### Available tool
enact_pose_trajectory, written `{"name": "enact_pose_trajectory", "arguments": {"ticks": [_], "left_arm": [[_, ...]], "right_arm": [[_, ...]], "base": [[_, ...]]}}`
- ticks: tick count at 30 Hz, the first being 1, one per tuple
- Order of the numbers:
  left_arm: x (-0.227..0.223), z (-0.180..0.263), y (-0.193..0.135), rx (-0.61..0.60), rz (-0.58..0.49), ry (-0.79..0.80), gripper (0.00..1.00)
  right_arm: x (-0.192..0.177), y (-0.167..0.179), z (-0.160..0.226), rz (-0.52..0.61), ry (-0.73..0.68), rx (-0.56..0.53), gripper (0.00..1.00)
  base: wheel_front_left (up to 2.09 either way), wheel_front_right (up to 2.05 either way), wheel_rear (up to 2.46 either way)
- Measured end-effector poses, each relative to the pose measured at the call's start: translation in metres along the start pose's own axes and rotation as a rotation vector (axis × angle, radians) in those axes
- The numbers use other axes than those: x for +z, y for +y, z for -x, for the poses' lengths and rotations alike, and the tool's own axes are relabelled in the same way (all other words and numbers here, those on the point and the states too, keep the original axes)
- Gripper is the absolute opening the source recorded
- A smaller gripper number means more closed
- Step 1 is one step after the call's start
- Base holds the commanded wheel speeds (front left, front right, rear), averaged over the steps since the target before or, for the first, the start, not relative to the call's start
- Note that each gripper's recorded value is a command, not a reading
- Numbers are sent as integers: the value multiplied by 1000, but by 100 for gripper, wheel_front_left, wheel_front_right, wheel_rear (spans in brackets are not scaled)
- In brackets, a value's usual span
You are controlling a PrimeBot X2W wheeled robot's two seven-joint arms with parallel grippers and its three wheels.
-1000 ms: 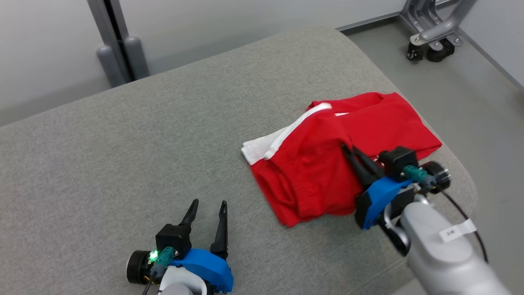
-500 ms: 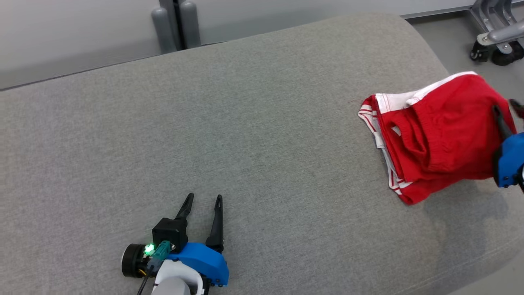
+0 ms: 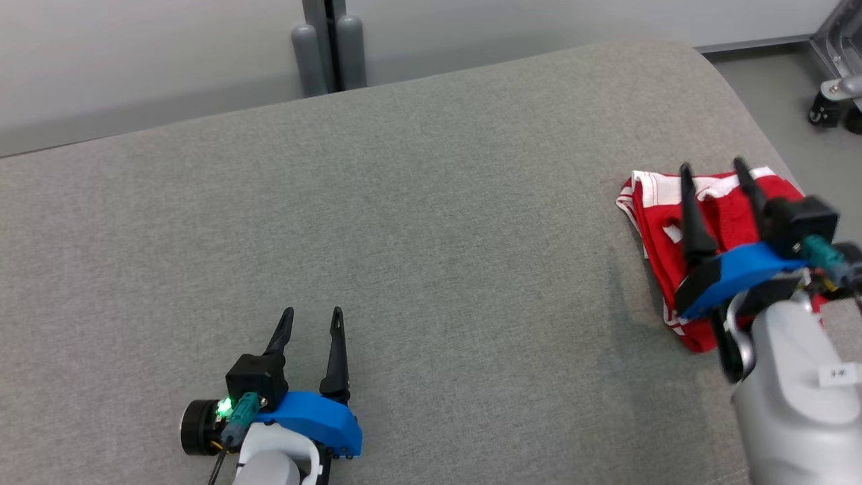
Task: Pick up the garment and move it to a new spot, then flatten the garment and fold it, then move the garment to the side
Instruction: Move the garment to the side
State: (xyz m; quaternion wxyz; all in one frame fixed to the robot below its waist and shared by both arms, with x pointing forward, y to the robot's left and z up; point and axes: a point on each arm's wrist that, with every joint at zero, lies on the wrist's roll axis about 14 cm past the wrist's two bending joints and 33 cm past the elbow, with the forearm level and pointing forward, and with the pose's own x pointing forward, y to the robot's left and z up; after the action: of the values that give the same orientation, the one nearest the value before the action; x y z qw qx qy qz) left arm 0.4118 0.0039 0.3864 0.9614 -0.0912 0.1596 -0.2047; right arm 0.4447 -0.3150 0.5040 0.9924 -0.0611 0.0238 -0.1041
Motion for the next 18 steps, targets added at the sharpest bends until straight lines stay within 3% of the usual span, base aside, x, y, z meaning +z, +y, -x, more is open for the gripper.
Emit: {"name": "enact_pose_trajectory", "arguments": {"ticks": [3, 11, 18], "left_arm": [[10, 8, 10, 41, 5, -31, 100], [26, 39, 45, 182, 14, -89, 100], [37, 74, 82, 335, 19, -141, 100]], "right_arm": [[-18, 36, 17, -80, 24, 55, 100], [-47, 100, 50, -146, 90, 197, 100], [-36, 149, 56, -185, 69, 329, 100]], "base": [[0, 0, 0], [0, 0, 0], [0, 0, 0]]}}
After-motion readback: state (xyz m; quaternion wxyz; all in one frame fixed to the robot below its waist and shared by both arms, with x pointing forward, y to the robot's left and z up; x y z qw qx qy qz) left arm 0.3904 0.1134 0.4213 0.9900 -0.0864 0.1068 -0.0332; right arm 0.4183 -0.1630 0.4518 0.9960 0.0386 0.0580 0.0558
